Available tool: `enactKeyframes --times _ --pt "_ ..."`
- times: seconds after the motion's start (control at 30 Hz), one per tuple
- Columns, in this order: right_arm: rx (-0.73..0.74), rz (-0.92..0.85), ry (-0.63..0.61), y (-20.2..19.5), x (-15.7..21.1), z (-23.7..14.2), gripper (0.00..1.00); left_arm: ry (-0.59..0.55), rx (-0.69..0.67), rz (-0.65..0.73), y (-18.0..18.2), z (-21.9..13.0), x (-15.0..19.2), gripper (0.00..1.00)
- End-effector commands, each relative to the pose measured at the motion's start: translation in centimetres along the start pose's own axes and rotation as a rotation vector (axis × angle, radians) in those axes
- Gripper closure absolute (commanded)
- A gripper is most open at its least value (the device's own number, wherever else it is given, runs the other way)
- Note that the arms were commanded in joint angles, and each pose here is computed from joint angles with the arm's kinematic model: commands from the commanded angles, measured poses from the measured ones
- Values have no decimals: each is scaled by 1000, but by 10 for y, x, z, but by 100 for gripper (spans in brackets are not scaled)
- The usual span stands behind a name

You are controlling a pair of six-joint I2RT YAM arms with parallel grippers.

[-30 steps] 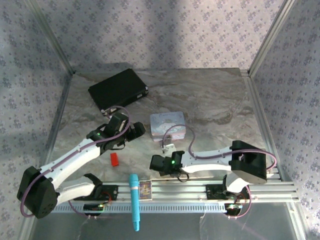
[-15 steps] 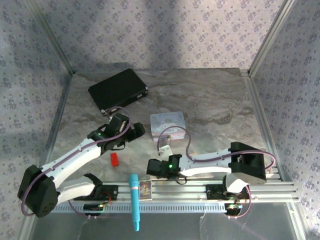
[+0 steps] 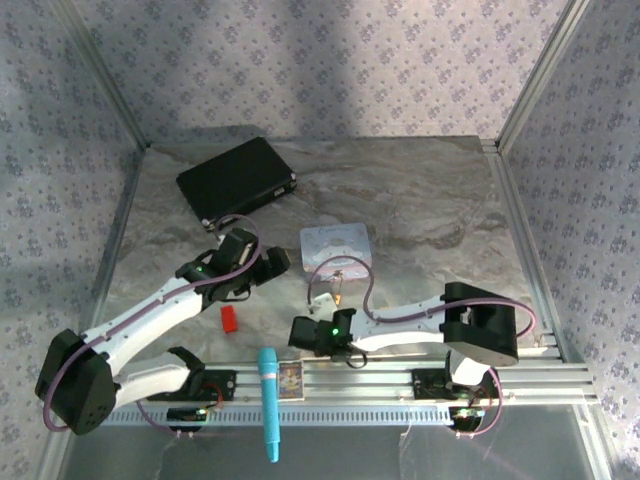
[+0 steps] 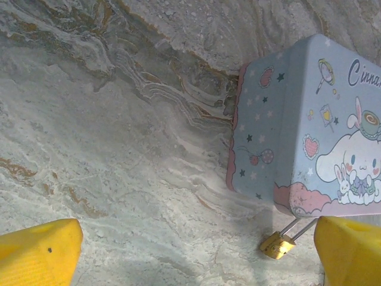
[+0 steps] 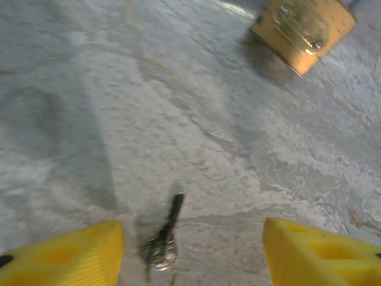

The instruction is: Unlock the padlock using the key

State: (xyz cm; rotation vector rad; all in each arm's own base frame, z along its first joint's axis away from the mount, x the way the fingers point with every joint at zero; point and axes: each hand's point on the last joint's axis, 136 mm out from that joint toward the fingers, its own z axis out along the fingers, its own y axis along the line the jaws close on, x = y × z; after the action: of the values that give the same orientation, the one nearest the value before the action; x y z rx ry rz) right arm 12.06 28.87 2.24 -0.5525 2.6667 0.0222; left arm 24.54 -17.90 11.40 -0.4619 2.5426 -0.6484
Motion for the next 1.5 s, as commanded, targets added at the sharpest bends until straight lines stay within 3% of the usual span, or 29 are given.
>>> enactKeyframes --times 0.0,0.63,1.07,1.27,1.47 --pt "-27 49 16 -4 2 1 41 -17 4 -5 -1 -1 -1 0" --pt "-40 37 112 -3 27 9 66 -20 -9 -13 2 1 -2 0" --pt "-8 49 181 -12 53 13 72 -18 -13 -36 5 4 0 1" --pt "-21 55 175 -12 53 12 87 -18 -9 -51 6 5 1 1" --pt "-62 117 134 -24 43 13 97 20 7 -105 9 15 12 4"
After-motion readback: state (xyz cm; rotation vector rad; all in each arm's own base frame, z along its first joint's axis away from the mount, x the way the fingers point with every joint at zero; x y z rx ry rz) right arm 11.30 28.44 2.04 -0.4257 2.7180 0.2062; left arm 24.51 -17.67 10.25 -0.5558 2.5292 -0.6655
